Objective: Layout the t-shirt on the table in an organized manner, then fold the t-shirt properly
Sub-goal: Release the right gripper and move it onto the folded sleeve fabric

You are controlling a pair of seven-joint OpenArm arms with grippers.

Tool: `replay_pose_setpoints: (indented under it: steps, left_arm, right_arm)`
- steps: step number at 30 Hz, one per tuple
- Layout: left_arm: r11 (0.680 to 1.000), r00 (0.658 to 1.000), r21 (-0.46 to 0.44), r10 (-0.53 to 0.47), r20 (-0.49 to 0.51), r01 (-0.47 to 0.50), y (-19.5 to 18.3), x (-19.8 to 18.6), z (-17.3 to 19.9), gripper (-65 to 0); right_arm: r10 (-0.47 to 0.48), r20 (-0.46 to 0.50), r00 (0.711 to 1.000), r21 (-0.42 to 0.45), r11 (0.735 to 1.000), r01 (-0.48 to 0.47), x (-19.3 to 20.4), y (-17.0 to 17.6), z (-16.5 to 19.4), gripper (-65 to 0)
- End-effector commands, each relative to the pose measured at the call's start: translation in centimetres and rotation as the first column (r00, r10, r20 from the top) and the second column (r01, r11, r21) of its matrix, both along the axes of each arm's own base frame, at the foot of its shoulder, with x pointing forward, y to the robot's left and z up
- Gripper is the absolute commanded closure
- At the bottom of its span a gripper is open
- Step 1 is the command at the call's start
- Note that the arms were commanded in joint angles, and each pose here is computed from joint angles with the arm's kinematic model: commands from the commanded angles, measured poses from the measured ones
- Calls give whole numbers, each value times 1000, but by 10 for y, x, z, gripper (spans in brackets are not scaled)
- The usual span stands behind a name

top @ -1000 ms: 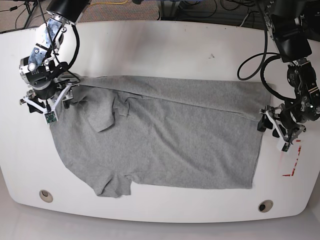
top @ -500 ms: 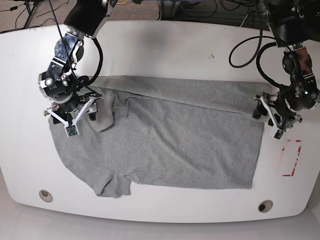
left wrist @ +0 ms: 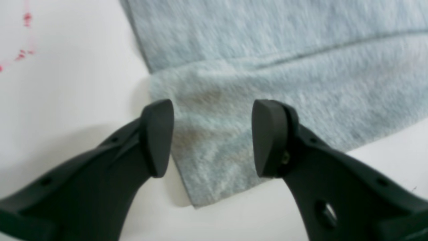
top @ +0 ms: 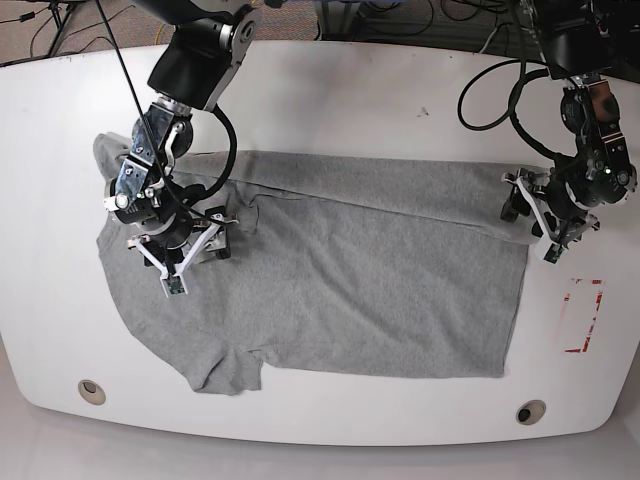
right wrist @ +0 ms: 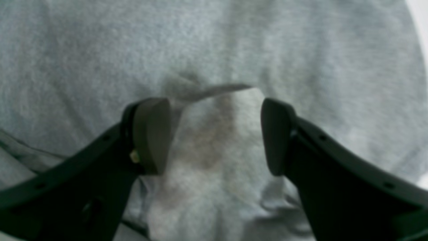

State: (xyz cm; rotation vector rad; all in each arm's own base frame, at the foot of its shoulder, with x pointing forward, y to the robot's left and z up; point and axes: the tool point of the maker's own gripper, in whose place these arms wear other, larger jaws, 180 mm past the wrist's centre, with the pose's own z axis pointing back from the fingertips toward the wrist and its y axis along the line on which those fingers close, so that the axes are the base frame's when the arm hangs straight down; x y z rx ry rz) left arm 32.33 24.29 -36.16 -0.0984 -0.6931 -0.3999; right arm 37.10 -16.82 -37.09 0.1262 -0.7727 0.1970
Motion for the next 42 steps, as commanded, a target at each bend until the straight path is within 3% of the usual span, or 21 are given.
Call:
replay_pose_setpoints:
  steps: [1, 8, 18, 21, 24, 25, 29, 42]
  left_arm:
    - [1000, 998, 0, -4, 65, 4, 3, 13, 19, -351]
    - [1000, 998, 2, -3, 66, 2, 4, 13, 19, -351]
    - [1000, 998, 3, -3, 66, 2, 5, 13, 20, -351]
    - [1000, 998, 3, -2, 64, 2, 5, 12, 19, -351]
    - [1000, 998, 0, -1, 62, 1, 4, 12, 18, -351]
    - [1000, 998, 0, -1, 62, 1, 4, 12, 18, -351]
    - [1000, 998, 0, -1, 63, 1, 4, 13, 19, -351]
    - [1000, 998, 2, 0, 61, 0, 5, 13, 18, -351]
  right_arm:
    - [-2, 49, 999, 16, 1000, 2, 13, 0, 12, -401]
    - [0, 82, 997, 57, 998, -5, 22, 6, 5, -401]
    - [1, 31, 1000, 73, 997, -3, 16, -2, -19, -387]
    - [0, 38, 999, 71, 997, -3, 17, -3, -18, -319]
    - [0, 41, 999, 70, 998, -3, 17, -3, -18, -209]
    - [0, 39, 999, 69, 998, -2, 17, -4, -19, -143]
    - [3, 39, 999, 67, 998, -5, 17, -3, -19, -17]
    - [-1, 76, 997, 34, 999, -2, 22, -12, -4, 0]
